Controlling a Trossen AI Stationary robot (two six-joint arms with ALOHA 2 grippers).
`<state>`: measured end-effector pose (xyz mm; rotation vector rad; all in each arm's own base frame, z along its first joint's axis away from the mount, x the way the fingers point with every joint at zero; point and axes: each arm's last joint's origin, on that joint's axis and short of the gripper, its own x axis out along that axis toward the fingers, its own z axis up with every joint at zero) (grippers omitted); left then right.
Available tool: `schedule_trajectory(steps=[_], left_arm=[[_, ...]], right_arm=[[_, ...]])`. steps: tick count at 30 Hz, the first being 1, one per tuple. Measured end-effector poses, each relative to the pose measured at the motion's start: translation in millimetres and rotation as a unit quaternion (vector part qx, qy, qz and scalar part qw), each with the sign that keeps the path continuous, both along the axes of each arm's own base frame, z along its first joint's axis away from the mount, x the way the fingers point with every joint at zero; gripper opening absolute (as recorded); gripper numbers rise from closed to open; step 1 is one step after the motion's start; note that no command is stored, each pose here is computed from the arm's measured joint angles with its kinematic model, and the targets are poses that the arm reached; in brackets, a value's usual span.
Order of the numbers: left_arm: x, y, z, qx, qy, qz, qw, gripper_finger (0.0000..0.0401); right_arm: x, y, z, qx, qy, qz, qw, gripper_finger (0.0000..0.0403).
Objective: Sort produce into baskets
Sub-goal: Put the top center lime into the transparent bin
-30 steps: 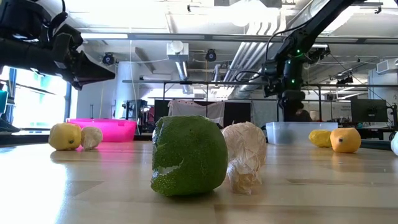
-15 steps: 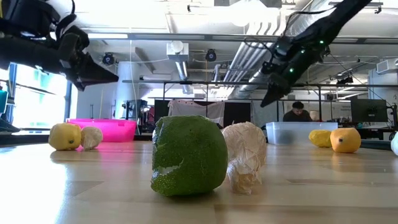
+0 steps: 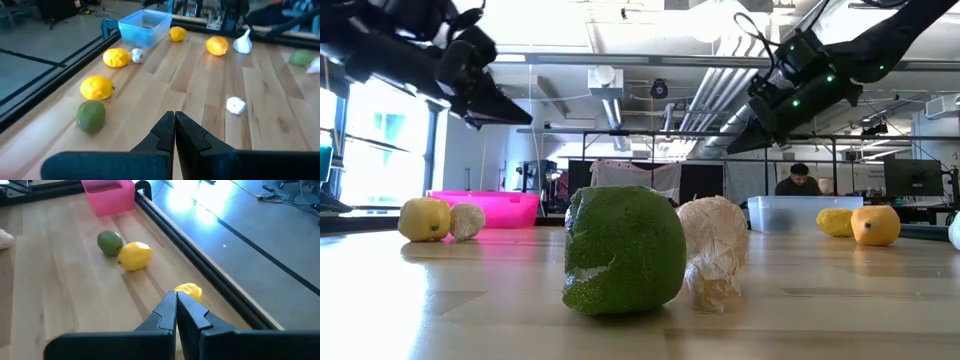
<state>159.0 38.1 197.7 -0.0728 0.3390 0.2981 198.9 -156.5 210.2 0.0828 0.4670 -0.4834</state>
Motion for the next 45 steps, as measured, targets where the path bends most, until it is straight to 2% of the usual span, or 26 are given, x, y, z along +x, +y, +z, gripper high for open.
schedule_trajectory(steps=[4, 11, 14, 18, 23, 27, 33, 37, 45], left_arm=[[15, 5, 5, 0.006, 0.024, -0.021, 0.999, 0.0000], [43, 27, 3, -0.030, 0.069, -0.027, 0.997, 0.0000], [56, 44, 4, -0.044, 0.090, -0.009, 0.995, 0.0000], [74, 65, 2, -0.015, 0.124, 0.021, 0.992, 0.0008], [96, 83, -1, 0.023, 0.176, 0.012, 0.984, 0.0047], [110, 95, -8, 0.035, 0.226, 0.019, 0.973, 0.0096], [119, 114, -22, 0.011, 0.274, 0.051, 0.960, 0.0181], [120, 125, -31, -0.006, 0.295, 0.063, 0.953, 0.0223], [125, 139, -47, -0.006, 0.307, 0.063, 0.950, 0.0243]], right_arm=[[7, 12, -1, 0.008, -0.008, 0.005, 1.000, 0.0000], [20, 31, 1, -0.002, -0.013, 0.003, 1.000, 0.0000], [24, 37, 1, -0.007, -0.012, 0.001, 1.000, 0.0000], [27, 43, 1, -0.011, -0.010, 0.002, 1.000, 0.0000], [29, 47, 1, -0.008, -0.012, 0.001, 1.000, 0.0000], [30, 48, 1, -0.008, -0.011, 0.004, 1.000, 0.0000], [29, 48, -1, -0.008, -0.001, 0.005, 1.000, 0.0000], [29, 48, -2, -0.010, 0.003, 0.007, 1.000, 0.0000], [29, 48, -2, -0.018, 0.007, 0.012, 1.000, 0.0000]])
